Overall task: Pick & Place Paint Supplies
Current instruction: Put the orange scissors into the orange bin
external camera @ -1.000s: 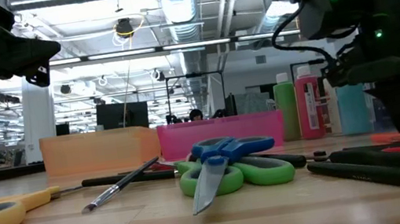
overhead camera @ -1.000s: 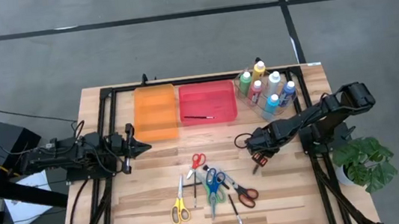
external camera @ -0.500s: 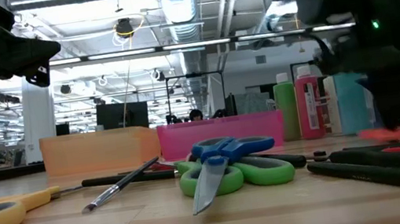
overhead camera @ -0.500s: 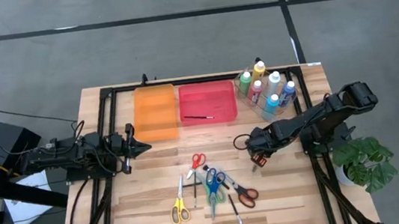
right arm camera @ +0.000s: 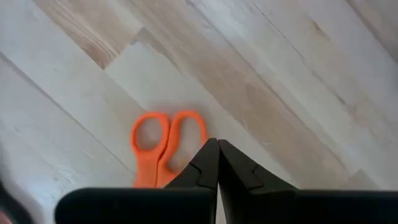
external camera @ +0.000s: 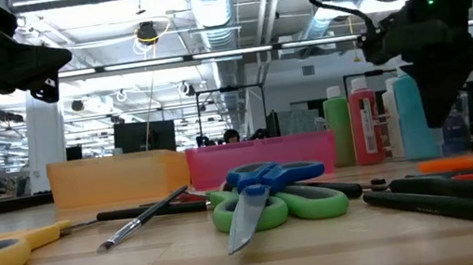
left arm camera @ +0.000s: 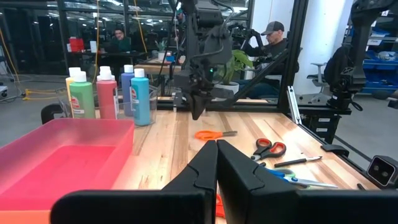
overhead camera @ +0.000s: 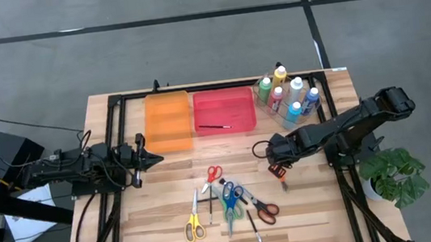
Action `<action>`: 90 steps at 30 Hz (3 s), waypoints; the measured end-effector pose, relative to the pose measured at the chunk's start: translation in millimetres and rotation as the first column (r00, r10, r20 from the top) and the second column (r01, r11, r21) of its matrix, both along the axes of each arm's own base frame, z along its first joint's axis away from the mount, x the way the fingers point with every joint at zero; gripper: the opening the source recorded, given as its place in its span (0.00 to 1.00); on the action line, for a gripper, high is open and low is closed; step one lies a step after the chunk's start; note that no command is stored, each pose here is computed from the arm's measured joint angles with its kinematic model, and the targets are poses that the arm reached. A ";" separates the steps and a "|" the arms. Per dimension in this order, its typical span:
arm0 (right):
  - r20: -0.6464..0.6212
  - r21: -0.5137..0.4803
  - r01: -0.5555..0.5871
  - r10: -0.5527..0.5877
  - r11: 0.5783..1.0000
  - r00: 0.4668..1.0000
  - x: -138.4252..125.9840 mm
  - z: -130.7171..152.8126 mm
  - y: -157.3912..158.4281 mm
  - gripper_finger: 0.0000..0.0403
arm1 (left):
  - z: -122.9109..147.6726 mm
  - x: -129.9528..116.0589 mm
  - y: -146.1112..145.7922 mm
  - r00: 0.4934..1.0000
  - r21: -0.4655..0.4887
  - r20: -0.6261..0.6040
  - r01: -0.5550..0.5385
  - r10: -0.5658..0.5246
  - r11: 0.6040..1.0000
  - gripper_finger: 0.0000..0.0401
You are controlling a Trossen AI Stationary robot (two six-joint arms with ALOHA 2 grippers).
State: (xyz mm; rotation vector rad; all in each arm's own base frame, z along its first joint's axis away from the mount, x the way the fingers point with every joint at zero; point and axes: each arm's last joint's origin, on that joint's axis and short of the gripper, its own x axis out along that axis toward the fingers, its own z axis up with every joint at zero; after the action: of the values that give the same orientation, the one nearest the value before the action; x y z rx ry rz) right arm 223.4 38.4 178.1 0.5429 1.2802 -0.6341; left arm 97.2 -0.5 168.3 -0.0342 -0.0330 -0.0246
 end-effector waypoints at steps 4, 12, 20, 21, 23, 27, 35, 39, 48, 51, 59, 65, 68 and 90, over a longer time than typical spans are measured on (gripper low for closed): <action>-0.029 0.019 0.055 -0.054 0.998 0.998 0.1 -4.3 0.6 0.06 | 0.0 0.0 0.0 1.000 0.000 0.000 0.000 0.000 1.000 0.01; -0.152 0.029 0.059 -0.054 0.998 0.987 4.2 -33.8 2.5 0.36 | 0.0 0.0 0.0 1.000 0.000 0.000 0.000 0.000 1.000 0.01; -0.180 0.055 0.057 -0.047 0.997 0.983 11.7 -47.1 4.5 0.50 | 0.0 0.0 0.0 1.000 0.000 0.000 0.000 0.000 1.000 0.01; -0.181 0.055 0.059 -0.048 0.997 0.982 11.6 -44.9 4.4 0.50 | 0.0 0.0 0.0 1.000 0.000 0.000 0.000 0.000 1.000 0.01; -0.193 0.056 0.062 -0.050 0.997 0.980 9.4 -40.7 3.7 0.50 | 0.0 0.0 0.0 1.000 0.000 0.000 0.000 0.000 1.000 0.01; -0.138 0.071 0.062 -0.051 0.996 0.989 4.0 -22.2 3.5 0.47 | 0.0 0.0 0.0 1.000 0.000 0.000 0.000 0.000 1.000 0.01; 0.038 0.090 -0.008 0.005 0.996 0.999 8.7 -3.6 4.3 0.46 | 0.3 0.0 -0.1 1.000 0.000 0.005 0.001 -0.001 1.000 0.01; 0.030 0.090 -0.099 0.097 0.991 0.995 20.8 -20.1 6.8 0.46 | 0.7 0.0 -0.2 1.000 0.000 0.009 0.005 -0.005 1.000 0.01; -0.071 0.128 -0.230 0.241 0.965 0.968 34.8 -54.3 9.2 0.44 | 0.9 0.0 -0.1 1.000 0.000 0.012 0.004 -0.004 1.000 0.01; -0.074 0.125 -0.260 0.270 0.957 0.960 34.8 -55.1 6.8 0.37 | 0.9 0.0 -0.1 1.000 0.000 0.011 0.003 -0.003 1.000 0.01; -0.050 0.133 -0.280 0.289 0.951 0.956 31.8 -49.4 2.6 0.22 | 1.3 0.0 0.0 1.000 0.000 0.015 0.000 0.000 1.000 0.01; -0.076 0.143 -0.205 0.217 0.968 0.973 33.5 -55.2 3.0 0.22 | 1.3 0.0 0.0 1.000 0.000 0.016 0.000 0.000 1.000 0.01; -0.074 0.146 -0.203 0.215 0.968 0.974 34.0 -55.2 3.8 0.22 | 1.4 0.0 0.0 1.000 0.000 0.016 0.000 0.000 1.000 0.01; 0.021 0.073 -0.276 0.276 0.958 0.961 50.3 -23.8 9.1 0.22 | 1.9 0.0 0.0 1.000 0.000 0.021 0.000 0.000 1.000 0.01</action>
State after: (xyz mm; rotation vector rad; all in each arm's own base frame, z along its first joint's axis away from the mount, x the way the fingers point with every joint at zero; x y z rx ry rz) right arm 273.7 47.5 154.3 0.4177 1.3437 -0.3505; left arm 97.2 -0.5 170.1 -0.0337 -0.0543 -0.0246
